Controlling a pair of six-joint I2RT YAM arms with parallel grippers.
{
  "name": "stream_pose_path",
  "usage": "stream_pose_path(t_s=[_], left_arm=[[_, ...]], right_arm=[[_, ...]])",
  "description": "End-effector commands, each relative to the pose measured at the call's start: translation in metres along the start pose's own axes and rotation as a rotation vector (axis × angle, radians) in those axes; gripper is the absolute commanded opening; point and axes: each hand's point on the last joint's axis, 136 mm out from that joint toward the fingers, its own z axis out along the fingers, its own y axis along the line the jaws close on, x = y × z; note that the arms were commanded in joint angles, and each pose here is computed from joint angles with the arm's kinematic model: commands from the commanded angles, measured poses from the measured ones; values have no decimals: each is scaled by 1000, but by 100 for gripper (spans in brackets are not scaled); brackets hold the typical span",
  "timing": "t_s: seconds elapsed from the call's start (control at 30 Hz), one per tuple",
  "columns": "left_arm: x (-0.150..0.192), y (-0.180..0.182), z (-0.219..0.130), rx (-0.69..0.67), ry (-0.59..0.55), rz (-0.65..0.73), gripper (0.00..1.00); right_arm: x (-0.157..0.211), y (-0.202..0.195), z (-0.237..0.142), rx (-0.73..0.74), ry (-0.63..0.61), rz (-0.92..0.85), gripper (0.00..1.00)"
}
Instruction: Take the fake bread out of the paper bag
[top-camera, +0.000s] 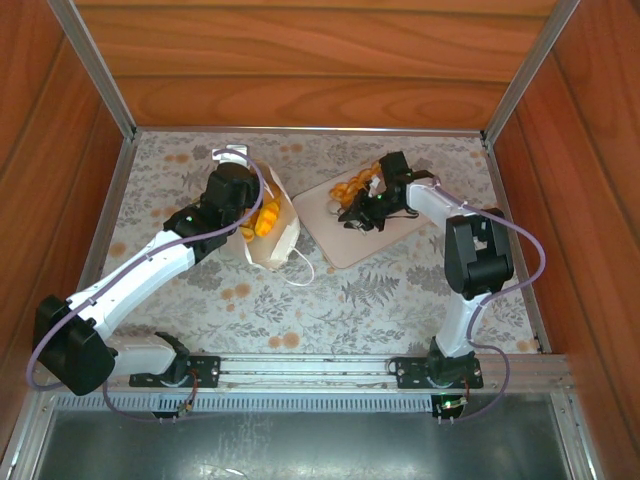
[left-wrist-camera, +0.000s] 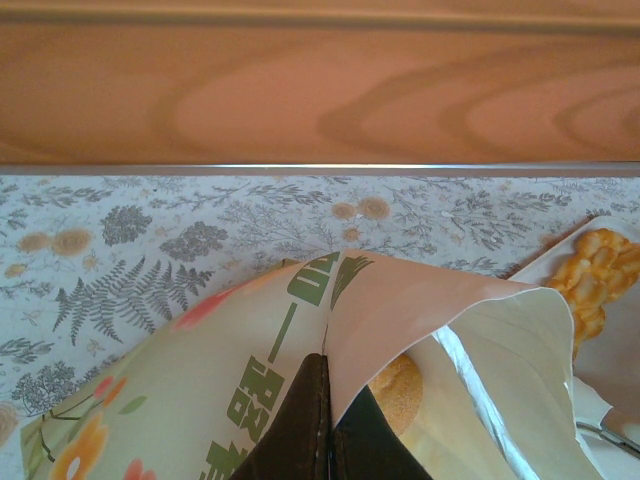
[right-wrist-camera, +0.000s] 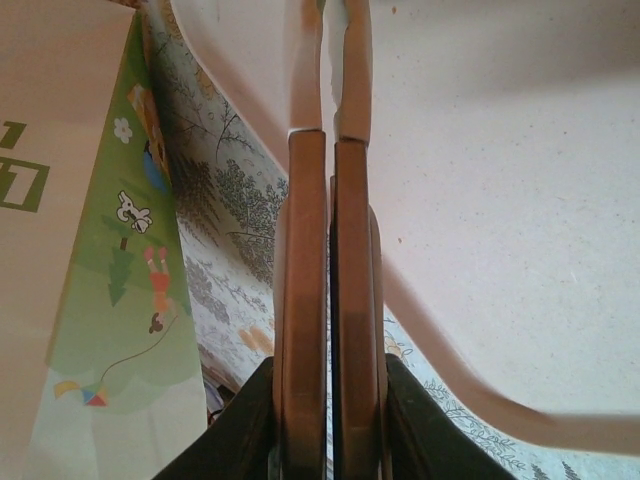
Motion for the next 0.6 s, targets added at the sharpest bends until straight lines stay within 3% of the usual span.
stream_pose_path(t_s=[0.0, 0.57], left_arm=[[-22, 2, -8, 6, -75, -53, 0], [-23, 6, -10, -4, -80, -52, 0]], right_arm=[[-5, 8, -8, 13, -19, -35, 26], [-39, 5, -16, 6, -43, -27, 26]])
